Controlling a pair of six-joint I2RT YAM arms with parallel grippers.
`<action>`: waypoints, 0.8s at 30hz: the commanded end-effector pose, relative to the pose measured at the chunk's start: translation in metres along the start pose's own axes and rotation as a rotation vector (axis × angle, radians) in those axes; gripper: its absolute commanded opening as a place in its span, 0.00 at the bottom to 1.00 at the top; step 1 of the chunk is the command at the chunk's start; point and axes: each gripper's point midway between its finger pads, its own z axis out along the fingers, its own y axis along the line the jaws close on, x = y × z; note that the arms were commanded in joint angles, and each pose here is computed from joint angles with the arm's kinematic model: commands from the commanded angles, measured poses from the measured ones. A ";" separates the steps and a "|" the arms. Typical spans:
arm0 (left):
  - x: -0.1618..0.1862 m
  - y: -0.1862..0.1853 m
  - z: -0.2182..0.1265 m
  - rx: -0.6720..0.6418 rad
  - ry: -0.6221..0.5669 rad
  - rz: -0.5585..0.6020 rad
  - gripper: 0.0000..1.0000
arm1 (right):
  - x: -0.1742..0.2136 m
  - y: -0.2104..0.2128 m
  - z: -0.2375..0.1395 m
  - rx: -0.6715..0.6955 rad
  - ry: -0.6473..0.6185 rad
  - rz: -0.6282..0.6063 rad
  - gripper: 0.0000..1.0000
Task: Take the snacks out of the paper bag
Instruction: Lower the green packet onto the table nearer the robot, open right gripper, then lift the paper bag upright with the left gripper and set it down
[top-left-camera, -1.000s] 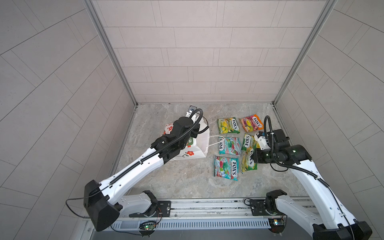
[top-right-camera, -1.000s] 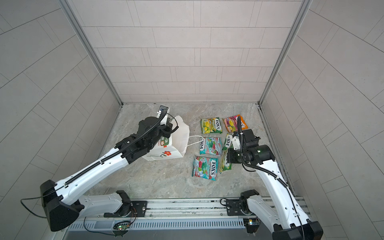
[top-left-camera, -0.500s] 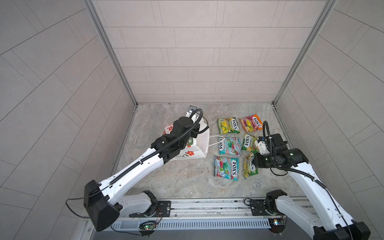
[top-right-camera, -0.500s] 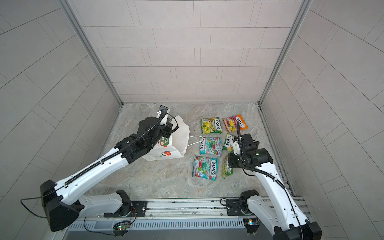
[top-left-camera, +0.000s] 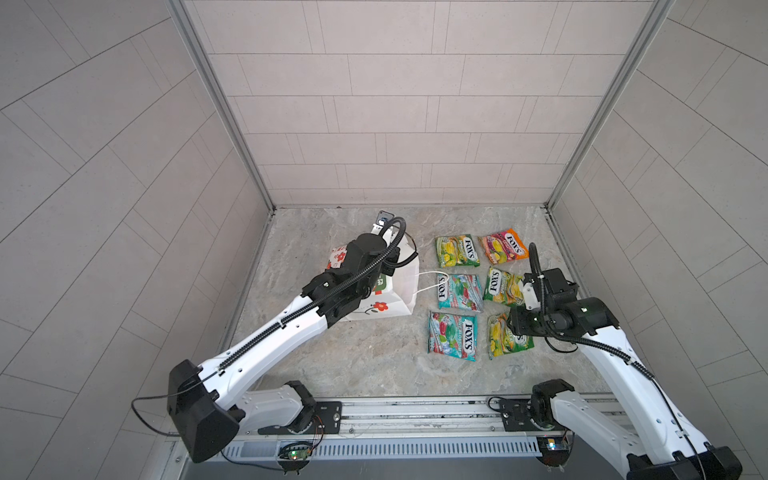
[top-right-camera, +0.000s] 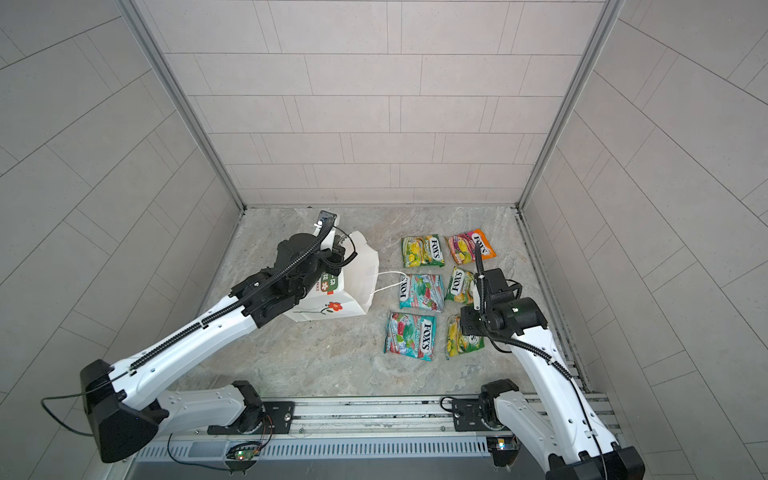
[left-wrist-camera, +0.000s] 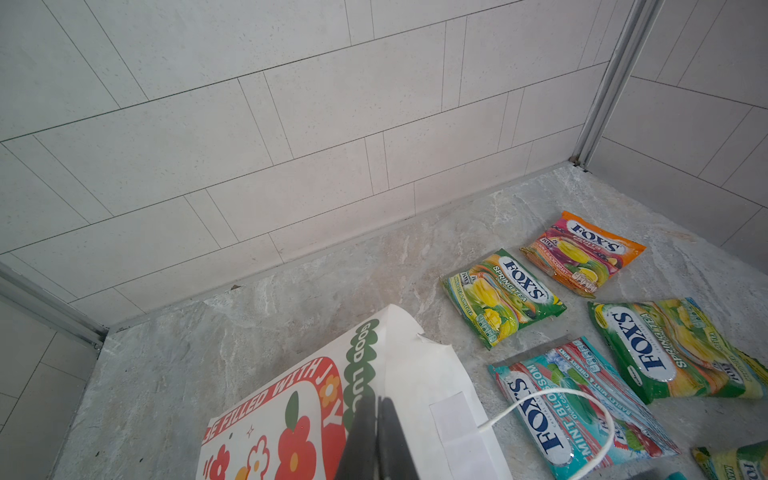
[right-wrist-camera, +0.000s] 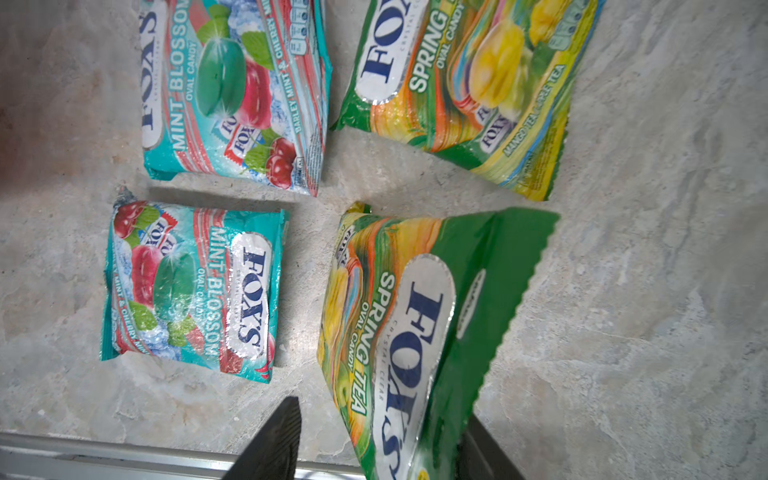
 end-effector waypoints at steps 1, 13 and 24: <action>-0.006 0.003 -0.007 -0.006 -0.020 -0.010 0.00 | -0.005 -0.014 -0.009 0.087 -0.021 0.016 0.58; -0.006 0.003 -0.007 -0.009 -0.021 -0.011 0.00 | -0.013 -0.037 -0.021 0.221 -0.055 0.041 0.64; -0.007 -0.003 -0.008 0.034 -0.027 -0.019 0.00 | -0.021 0.054 -0.006 -0.301 -0.038 0.062 0.62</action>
